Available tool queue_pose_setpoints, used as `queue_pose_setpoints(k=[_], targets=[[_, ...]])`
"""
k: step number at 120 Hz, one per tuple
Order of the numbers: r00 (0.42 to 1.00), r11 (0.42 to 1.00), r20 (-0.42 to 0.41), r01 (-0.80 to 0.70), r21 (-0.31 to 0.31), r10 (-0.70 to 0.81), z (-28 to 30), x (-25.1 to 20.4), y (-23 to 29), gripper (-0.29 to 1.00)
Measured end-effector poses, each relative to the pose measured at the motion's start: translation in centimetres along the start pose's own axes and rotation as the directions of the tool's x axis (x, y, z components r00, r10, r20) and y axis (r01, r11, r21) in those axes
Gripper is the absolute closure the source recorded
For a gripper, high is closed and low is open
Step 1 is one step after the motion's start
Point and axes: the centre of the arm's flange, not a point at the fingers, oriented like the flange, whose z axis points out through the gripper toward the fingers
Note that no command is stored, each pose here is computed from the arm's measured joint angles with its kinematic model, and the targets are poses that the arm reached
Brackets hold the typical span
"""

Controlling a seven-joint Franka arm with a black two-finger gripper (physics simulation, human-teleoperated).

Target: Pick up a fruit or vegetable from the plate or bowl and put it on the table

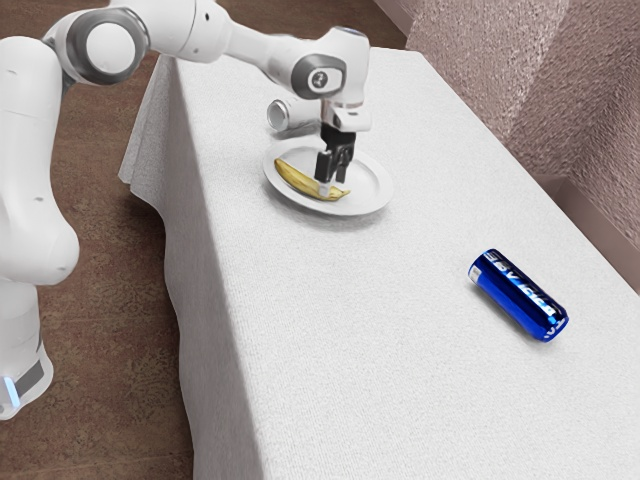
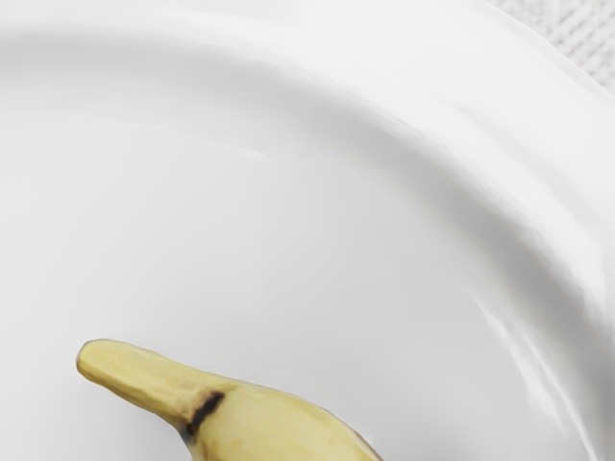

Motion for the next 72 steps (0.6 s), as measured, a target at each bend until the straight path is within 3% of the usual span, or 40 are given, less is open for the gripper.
queue_pose_setpoints(k=[72], targets=[[1.0,1.0,0.018,0.022,-0.017,-0.021,1.1,-1.4,0.2,0.0]])
